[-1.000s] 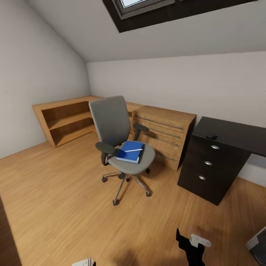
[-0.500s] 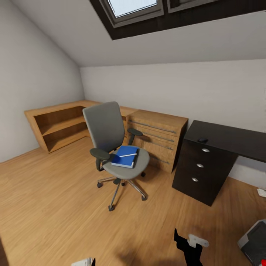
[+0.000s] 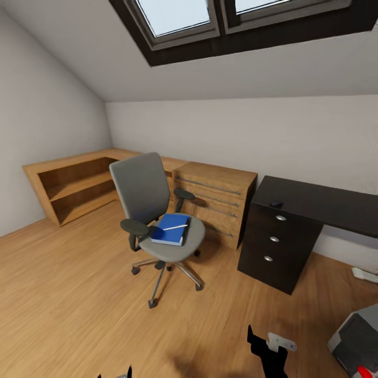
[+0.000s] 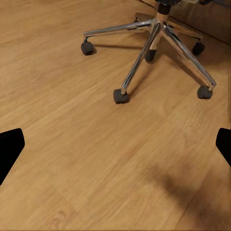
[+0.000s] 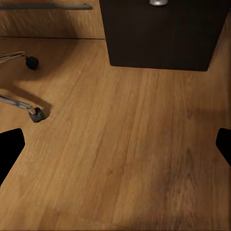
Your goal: In the bedroom, organize the workspace by keeping the computer under the desk, ensuring the monitor is on the desk, placing the keyboard on the desk next to the monitor, placing the mouse on the desk next to the keyboard, moving the folder from the swivel chair onto the desk next to the mouse, stacking the notebook on top of the folder with the pen on top of the notebook, and positioning the swivel chair next to the desk.
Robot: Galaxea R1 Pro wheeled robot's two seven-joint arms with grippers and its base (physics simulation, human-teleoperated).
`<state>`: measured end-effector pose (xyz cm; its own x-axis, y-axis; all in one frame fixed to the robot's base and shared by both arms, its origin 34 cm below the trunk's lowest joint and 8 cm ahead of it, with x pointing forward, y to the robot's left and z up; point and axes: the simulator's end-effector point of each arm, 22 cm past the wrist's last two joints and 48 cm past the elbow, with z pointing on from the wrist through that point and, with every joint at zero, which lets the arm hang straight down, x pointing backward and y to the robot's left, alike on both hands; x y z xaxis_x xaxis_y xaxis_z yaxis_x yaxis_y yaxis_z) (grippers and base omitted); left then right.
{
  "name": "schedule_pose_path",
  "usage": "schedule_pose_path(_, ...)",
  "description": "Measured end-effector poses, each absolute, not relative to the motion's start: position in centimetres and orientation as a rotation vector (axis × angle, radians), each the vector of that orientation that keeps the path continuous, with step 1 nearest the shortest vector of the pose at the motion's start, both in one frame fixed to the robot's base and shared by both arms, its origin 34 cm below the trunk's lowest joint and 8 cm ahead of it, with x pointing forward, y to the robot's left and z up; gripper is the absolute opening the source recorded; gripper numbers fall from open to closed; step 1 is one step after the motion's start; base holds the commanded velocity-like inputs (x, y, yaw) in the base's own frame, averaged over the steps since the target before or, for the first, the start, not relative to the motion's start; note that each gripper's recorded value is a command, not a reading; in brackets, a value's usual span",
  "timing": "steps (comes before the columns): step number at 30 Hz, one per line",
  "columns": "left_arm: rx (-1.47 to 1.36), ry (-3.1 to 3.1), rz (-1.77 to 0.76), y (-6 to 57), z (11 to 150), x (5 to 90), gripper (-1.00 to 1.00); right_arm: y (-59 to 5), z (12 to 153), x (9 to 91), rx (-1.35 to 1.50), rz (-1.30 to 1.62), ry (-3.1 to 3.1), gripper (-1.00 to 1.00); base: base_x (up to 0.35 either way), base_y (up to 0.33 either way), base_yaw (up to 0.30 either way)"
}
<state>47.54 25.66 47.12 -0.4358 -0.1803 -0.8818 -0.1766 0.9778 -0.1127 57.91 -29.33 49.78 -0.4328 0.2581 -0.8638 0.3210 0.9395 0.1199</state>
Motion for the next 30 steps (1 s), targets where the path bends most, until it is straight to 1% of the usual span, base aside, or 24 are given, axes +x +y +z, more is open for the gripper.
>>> schedule_pose_path(19,-0.248,2.003,0.003,26.0,49.3,47.7,1.0,-29.1,51.5,58.2,0.413,-0.069,2.043,1.0,0.0,0.0,-0.036)
schedule_pose_path(30,-0.247,2.004,0.004,26.0,49.2,47.7,1.0,-29.0,51.5,58.2,0.411,-0.064,2.044,1.0,0.0,0.0,-0.203)
